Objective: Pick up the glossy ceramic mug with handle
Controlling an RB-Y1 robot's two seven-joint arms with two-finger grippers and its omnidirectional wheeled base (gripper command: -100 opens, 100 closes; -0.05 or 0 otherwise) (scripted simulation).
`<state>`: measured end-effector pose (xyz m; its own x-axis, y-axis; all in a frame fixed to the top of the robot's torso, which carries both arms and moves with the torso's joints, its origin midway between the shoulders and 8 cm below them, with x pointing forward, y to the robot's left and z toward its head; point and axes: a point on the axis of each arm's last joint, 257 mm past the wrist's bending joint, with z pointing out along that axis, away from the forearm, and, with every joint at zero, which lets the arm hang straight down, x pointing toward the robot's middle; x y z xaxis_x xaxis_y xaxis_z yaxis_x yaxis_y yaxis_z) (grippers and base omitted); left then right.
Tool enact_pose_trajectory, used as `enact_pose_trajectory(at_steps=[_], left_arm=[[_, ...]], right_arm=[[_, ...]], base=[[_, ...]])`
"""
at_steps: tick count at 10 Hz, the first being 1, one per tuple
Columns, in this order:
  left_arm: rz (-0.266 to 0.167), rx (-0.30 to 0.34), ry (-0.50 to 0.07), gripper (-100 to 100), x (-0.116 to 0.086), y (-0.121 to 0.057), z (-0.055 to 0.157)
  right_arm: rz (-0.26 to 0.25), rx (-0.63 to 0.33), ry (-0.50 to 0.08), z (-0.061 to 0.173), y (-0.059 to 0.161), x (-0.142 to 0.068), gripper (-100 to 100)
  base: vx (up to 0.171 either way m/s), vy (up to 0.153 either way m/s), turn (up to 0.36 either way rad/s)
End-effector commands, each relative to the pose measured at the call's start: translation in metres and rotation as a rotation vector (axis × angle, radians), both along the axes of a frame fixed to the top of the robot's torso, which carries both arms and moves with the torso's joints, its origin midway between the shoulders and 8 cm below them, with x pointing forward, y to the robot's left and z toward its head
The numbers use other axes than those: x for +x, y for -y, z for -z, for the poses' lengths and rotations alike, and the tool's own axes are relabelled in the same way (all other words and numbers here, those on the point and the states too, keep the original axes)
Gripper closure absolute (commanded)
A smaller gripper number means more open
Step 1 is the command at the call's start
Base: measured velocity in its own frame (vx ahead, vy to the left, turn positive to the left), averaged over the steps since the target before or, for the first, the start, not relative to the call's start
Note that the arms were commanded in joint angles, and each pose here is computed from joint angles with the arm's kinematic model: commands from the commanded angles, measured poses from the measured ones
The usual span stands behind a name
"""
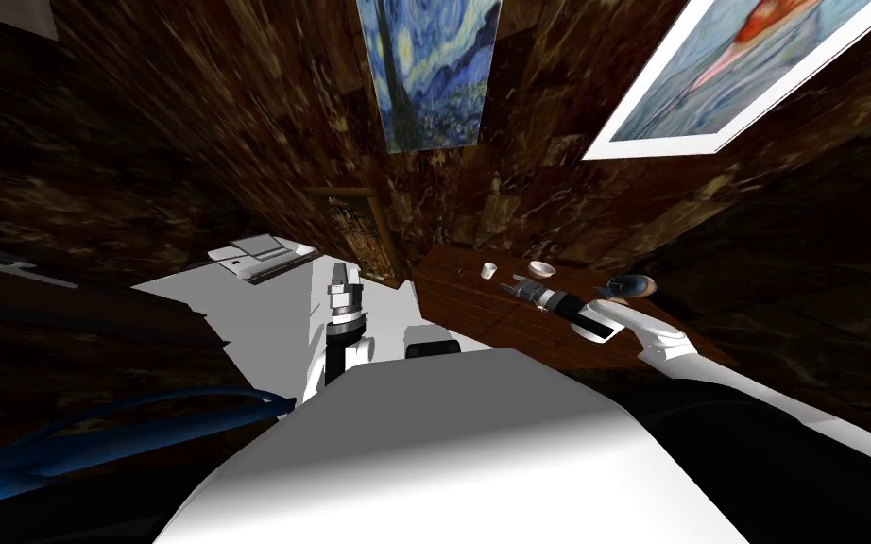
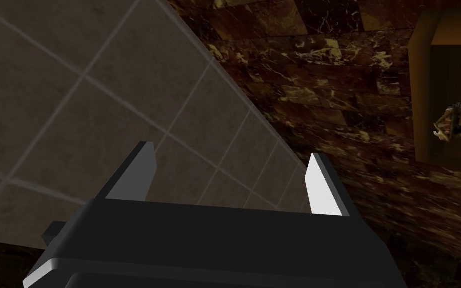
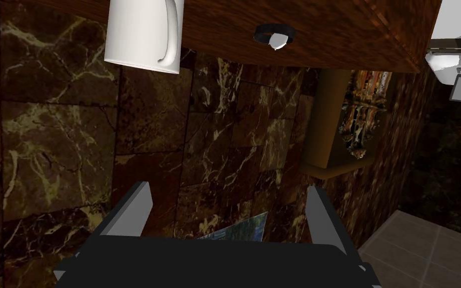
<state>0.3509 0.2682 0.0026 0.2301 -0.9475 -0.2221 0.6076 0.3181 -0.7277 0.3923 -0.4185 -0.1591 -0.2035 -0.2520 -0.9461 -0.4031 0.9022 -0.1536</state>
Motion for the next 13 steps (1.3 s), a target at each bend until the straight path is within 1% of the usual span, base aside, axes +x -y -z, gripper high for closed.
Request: enact_pose_trajectory(at_steps=[1, 4, 7, 8, 9, 10, 11, 12, 13], left_arm=[[0.000, 0.000, 0.000, 0, 0.000, 0.000, 0.000], [0.000, 0.000, 0.000, 0, 0.000, 0.000, 0.000], [0.000, 0.000, 0.000, 0, 0.000, 0.000, 0.000], [0.000, 0.000, 0.000, 0, 0.000, 0.000, 0.000], [0.000, 0.000, 0.000, 0, 0.000, 0.000, 0.000], [0.000, 0.000, 0.000, 0, 0.000, 0.000, 0.000], [0.000, 0.000, 0.000, 0, 0.000, 0.000, 0.000], [0.000, 0.000, 0.000, 0, 0.000, 0.000, 0.000], [0.000, 0.000, 0.000, 0, 0.000, 0.000, 0.000]], right_arm=[[0.003, -0.093, -0.028, 0.011, 0.022, -0.001, -100], [0.011, -0.245, -0.083, 0.027, 0.060, -0.006, -100], [0.012, -0.370, -0.137, 0.041, 0.093, -0.014, -100], [0.010, -0.431, -0.174, 0.050, 0.110, -0.022, -100], [0.008, -0.454, -0.194, 0.056, 0.117, -0.027, -100], [0.004, -0.478, -0.235, 0.070, 0.125, -0.039, -100], [0.004, -0.478, -0.235, 0.070, 0.125, -0.039, -100], [0.002, -0.479, -0.253, 0.077, 0.127, -0.046, -100], [0.002, -0.477, -0.242, 0.072, 0.125, -0.042, -100]], base=[[0.106, 0.020, 0.309], [0.104, -0.016, 0.263], [0.095, 0.003, 0.206], [0.084, -0.003, 0.238], [0.092, -0.010, 0.147], [0.076, -0.008, 0.147], [0.013, -0.003, 0.038], [0.000, 0.000, 0.000], [0.000, 0.000, 0.000]])
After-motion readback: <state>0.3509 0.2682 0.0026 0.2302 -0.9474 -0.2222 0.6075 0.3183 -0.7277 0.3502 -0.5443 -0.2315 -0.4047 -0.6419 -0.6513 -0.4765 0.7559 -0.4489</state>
